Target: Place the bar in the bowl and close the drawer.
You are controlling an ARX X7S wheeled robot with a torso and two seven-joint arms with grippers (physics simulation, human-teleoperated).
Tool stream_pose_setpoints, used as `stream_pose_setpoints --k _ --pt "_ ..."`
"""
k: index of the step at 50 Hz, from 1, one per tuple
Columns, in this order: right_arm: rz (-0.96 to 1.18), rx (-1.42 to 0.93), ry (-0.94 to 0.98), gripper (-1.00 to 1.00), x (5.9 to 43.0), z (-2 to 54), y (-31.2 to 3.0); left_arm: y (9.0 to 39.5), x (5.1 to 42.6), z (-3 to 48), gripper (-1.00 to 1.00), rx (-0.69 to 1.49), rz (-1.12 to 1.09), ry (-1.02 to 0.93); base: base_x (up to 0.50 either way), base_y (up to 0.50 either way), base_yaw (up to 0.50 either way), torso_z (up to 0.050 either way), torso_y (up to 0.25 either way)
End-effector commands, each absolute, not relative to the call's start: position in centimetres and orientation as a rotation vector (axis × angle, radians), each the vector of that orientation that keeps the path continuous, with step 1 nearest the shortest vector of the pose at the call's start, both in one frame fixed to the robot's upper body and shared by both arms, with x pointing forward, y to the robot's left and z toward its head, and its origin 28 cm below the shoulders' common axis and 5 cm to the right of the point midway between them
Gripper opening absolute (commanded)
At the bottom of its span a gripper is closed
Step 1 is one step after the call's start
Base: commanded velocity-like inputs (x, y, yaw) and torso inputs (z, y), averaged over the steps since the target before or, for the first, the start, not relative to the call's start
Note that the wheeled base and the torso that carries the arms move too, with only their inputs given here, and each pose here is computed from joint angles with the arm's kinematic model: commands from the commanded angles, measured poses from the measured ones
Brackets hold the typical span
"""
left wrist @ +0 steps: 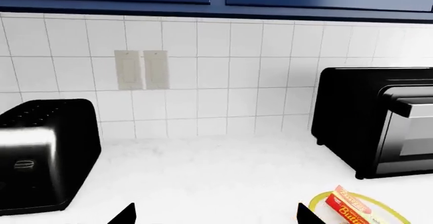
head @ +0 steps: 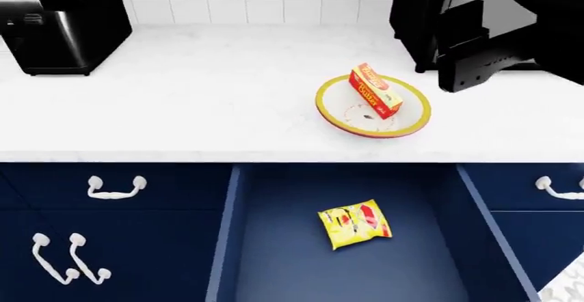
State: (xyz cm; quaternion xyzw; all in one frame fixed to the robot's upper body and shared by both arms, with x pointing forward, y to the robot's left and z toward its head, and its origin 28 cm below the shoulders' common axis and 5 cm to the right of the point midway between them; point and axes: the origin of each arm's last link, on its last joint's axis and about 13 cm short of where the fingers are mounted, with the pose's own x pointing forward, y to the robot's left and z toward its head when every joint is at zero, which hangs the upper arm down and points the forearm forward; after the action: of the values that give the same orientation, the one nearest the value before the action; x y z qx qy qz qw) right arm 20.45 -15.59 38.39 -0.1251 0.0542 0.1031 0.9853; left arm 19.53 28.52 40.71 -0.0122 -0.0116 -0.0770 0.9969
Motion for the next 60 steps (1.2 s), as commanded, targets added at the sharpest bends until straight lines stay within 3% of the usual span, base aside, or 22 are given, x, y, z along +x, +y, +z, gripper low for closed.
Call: stream_pose_setpoints --k 1,60 --pt "0.179 -0.274 0.113 1.0 19.4 38.1 -15.7 28.4 18.9 40.6 1.0 -0.025 -0.161 -0.021 0.0 0.5 0.0 0.0 0.0" --pt "0.167 -0.335 0.156 1.0 19.0 36.4 -15.2 28.1 19.3 39.3 1.0 -0.024 -0.184 0.041 -0.01 0.5 0.0 0.0 0.0"
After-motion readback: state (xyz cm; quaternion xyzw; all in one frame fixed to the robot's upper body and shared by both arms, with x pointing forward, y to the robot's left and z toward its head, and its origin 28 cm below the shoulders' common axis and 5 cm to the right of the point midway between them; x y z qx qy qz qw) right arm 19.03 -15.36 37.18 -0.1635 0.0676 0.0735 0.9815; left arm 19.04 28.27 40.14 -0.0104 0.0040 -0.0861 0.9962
